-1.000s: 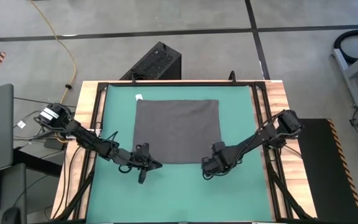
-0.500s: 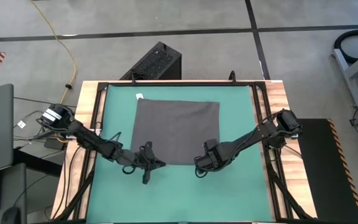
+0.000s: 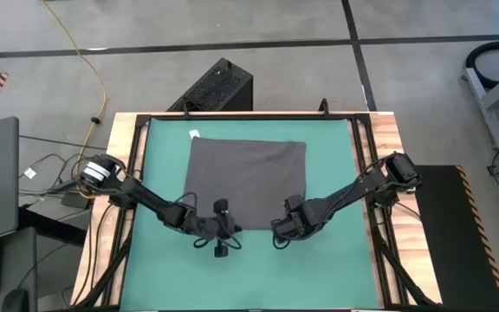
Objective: Roll towel
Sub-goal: Fold the microfiber towel
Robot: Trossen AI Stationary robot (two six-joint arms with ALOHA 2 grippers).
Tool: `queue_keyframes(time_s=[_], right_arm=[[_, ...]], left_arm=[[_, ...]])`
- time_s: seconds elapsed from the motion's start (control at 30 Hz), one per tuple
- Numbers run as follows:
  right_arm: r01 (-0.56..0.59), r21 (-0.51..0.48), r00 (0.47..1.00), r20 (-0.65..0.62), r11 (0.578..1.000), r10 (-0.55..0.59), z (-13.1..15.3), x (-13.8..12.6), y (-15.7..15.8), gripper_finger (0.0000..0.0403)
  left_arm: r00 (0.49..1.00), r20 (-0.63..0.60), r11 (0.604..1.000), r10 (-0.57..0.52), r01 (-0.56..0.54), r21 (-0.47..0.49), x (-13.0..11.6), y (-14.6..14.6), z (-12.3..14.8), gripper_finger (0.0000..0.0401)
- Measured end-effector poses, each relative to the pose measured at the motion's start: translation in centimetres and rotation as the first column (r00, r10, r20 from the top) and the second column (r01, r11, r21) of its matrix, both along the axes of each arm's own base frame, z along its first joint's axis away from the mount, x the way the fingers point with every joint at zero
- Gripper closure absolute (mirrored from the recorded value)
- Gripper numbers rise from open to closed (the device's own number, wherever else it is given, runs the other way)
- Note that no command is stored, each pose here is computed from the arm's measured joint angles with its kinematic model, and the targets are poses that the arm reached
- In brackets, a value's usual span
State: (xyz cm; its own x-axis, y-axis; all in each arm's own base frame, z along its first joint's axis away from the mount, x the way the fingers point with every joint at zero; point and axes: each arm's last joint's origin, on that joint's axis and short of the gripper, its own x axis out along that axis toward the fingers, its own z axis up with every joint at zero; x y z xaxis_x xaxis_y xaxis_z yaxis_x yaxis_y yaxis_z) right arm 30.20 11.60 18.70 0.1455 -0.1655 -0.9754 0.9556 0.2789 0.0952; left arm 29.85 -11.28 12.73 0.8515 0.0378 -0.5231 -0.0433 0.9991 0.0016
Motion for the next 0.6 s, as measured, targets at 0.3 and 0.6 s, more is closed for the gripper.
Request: queue_keyframes(time_s=[0.3,0.6], right_arm=[[-0.007,-0.002,1.0,-0.001,1.0,0.007,0.0,0.0,0.0,0.0386],[-0.015,-0.002,1.0,-0.001,1.0,0.015,0.0,-0.1,0.1,0.0386]], left_arm=[[0.999,-0.006,0.999,0.044,-0.044,0.001,0.1,1.0,-0.5,0.0401],[0.998,-0.018,0.998,0.057,-0.057,-0.002,0.3,1.8,-0.6,0.0401]])
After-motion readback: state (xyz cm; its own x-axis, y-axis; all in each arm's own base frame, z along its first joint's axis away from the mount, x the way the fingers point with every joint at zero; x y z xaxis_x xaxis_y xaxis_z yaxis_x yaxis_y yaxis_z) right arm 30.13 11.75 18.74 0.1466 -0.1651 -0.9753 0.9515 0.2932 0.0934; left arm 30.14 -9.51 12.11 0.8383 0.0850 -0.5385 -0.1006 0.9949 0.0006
